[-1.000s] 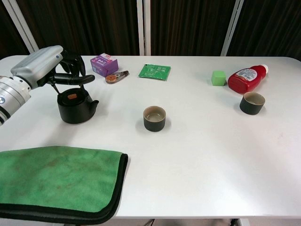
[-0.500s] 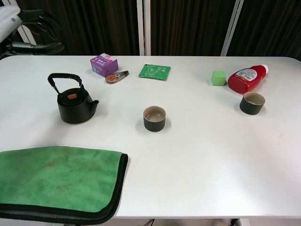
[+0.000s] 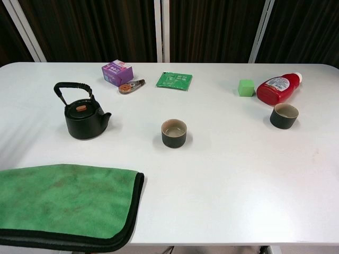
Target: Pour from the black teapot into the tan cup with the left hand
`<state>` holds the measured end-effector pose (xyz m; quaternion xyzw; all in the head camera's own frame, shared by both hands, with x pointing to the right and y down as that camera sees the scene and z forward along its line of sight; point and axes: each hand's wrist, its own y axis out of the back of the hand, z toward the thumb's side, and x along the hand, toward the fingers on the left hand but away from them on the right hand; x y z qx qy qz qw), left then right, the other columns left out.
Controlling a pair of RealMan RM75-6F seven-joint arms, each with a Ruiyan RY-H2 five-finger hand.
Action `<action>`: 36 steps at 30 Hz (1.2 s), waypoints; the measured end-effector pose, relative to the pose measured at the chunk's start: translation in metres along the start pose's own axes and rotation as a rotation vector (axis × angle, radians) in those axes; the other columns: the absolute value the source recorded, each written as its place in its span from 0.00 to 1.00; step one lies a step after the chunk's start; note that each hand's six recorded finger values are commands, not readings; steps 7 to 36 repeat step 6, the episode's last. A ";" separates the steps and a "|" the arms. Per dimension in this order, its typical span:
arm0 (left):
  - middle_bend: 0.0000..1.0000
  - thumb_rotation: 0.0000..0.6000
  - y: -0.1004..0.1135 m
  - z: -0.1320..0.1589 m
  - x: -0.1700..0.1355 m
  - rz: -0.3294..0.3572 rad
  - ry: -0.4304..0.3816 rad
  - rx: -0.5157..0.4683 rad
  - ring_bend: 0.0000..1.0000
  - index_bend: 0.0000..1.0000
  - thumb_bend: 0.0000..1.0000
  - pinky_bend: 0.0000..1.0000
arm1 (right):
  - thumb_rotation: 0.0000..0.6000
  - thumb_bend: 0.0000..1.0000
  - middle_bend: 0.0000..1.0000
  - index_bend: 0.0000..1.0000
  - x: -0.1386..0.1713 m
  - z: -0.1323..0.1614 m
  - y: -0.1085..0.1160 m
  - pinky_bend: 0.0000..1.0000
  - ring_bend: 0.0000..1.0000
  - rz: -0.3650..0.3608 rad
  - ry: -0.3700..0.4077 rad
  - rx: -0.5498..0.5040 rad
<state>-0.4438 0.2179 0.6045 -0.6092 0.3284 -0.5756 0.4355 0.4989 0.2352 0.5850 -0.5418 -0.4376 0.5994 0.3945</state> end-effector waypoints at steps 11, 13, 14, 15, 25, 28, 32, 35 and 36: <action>0.03 0.79 -0.024 -0.010 -0.021 -0.076 0.016 -0.037 0.02 0.01 0.00 0.18 | 1.00 0.47 0.00 0.00 0.022 -0.021 -0.019 0.00 0.00 0.096 -0.072 -0.030; 0.03 0.79 -0.024 -0.010 -0.021 -0.076 0.016 -0.037 0.02 0.01 0.00 0.18 | 1.00 0.47 0.00 0.00 0.022 -0.021 -0.019 0.00 0.00 0.096 -0.072 -0.030; 0.03 0.79 -0.024 -0.010 -0.021 -0.076 0.016 -0.037 0.02 0.01 0.00 0.18 | 1.00 0.47 0.00 0.00 0.022 -0.021 -0.019 0.00 0.00 0.096 -0.072 -0.030; 0.03 0.79 -0.024 -0.010 -0.021 -0.076 0.016 -0.037 0.02 0.01 0.00 0.18 | 1.00 0.47 0.00 0.00 0.022 -0.021 -0.019 0.00 0.00 0.096 -0.072 -0.030; 0.03 0.79 -0.024 -0.010 -0.021 -0.076 0.016 -0.037 0.02 0.01 0.00 0.18 | 1.00 0.47 0.00 0.00 0.022 -0.021 -0.019 0.00 0.00 0.096 -0.072 -0.030; 0.03 0.79 -0.024 -0.010 -0.021 -0.076 0.016 -0.037 0.02 0.01 0.00 0.18 | 1.00 0.47 0.00 0.00 0.022 -0.021 -0.019 0.00 0.00 0.096 -0.072 -0.030; 0.03 0.79 -0.024 -0.010 -0.021 -0.076 0.016 -0.037 0.02 0.01 0.00 0.18 | 1.00 0.47 0.00 0.00 0.022 -0.021 -0.019 0.00 0.00 0.096 -0.072 -0.030; 0.03 0.79 -0.024 -0.010 -0.021 -0.076 0.016 -0.037 0.02 0.01 0.00 0.18 | 1.00 0.47 0.00 0.00 0.022 -0.021 -0.019 0.00 0.00 0.096 -0.072 -0.030; 0.03 0.79 -0.024 -0.010 -0.021 -0.076 0.016 -0.037 0.02 0.01 0.00 0.18 | 1.00 0.47 0.00 0.00 0.022 -0.021 -0.019 0.00 0.00 0.096 -0.072 -0.030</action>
